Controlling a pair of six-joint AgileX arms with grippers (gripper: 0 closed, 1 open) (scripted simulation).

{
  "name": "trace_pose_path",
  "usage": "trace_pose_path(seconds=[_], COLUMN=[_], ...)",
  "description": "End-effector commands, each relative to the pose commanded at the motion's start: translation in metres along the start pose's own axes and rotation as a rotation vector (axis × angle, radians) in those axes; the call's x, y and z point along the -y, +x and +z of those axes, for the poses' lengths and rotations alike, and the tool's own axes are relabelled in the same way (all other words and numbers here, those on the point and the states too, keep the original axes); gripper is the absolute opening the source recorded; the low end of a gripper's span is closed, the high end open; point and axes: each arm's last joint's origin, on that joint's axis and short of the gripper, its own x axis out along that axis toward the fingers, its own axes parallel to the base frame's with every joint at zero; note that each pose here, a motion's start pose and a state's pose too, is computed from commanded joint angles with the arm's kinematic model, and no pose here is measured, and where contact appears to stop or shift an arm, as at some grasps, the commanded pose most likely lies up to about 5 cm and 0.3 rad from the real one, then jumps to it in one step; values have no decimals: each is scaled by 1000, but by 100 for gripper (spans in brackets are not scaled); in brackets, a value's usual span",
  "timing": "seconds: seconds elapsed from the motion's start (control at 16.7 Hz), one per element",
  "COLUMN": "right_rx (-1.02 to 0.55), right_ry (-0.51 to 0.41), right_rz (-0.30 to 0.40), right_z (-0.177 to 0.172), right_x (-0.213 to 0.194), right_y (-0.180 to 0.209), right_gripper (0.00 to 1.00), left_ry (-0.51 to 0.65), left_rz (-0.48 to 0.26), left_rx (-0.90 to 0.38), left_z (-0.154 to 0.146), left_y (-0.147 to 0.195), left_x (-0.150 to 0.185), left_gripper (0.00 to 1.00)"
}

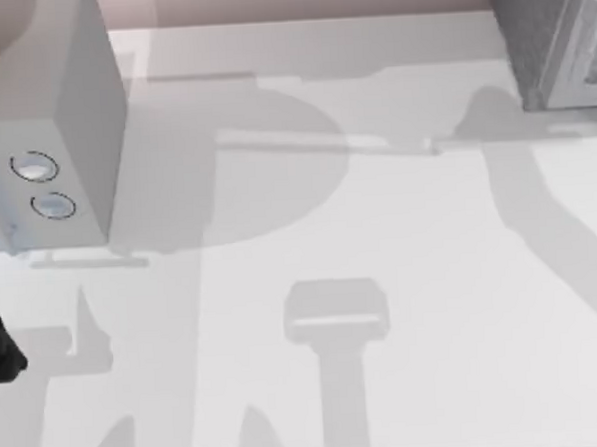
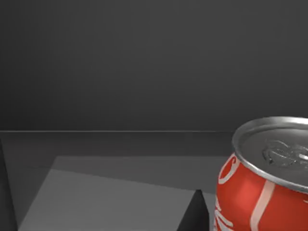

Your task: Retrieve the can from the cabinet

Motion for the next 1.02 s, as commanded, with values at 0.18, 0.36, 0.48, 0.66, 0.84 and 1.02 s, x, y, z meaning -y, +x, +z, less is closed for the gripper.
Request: trace_pose_path(seconds=[0.18,0.36,0.48,0.66,0.84,1.02], right_rx=[1,4,2,-3,-4,-4], right_ry=[2,3,2,-1,-1,-1], right_rz=[-2,-2,-3,-4,-5,-4], right_z=[0,-6,-16,-41,-76,-124], right_x=[0,6,14,28,45,60], right_y=[1,-3,-7,-16,-29,-43], right_gripper=[0,0,0,0,0,0], left_ry=[0,0,0,0,0,0], left_rz=[0,0,0,0,0,0], left_rx=[0,0,0,0,0,0], left_z=[0,0,0,0,0,0], left_y=[0,0,0,0,0,0], left_x=[0,0,0,0,0,0], left_gripper=[100,100,100,100,100,100])
